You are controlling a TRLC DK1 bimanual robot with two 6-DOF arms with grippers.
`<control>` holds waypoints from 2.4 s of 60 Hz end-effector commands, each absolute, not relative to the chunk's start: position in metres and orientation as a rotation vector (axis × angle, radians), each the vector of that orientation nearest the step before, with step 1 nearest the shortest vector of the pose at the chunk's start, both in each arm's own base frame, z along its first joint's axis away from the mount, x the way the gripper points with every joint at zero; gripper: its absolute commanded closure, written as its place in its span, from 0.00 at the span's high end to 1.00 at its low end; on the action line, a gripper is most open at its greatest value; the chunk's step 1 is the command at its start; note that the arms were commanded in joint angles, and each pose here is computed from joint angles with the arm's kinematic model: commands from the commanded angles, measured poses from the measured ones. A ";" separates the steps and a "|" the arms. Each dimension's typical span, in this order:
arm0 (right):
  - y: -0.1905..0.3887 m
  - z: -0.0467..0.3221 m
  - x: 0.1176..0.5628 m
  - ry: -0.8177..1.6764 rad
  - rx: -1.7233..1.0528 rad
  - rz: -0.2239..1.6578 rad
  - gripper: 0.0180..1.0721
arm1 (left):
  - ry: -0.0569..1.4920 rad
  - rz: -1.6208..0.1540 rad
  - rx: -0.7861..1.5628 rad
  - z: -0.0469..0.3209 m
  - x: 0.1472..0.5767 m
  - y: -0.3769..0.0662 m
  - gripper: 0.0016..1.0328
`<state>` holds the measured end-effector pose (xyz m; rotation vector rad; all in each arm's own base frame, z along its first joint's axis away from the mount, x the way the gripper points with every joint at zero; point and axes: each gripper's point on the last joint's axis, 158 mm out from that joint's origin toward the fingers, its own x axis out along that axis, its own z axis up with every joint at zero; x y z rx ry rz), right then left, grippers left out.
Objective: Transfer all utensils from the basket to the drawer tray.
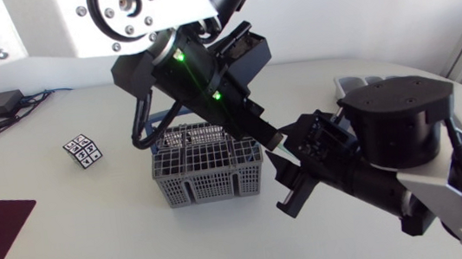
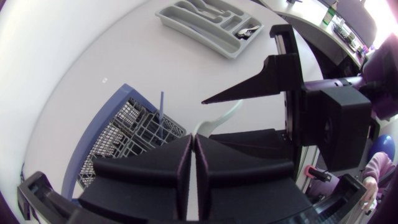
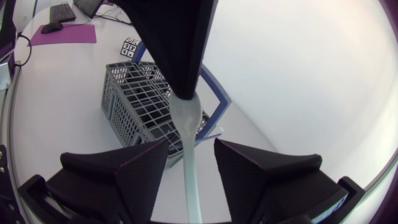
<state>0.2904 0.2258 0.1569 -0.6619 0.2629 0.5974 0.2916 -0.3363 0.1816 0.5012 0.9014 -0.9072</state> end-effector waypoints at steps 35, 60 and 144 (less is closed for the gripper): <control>0.224 0.143 0.292 0.242 -0.772 0.573 0.07 | 0.957 -0.906 0.435 0.183 0.297 -0.333 0.04; 0.224 0.136 0.286 0.267 -0.780 0.599 0.06 | 0.915 -0.891 0.369 0.205 0.307 -0.330 0.57; 0.022 0.066 0.283 0.588 -0.733 0.790 0.06 | 0.682 -0.885 0.497 0.157 0.339 -0.330 0.94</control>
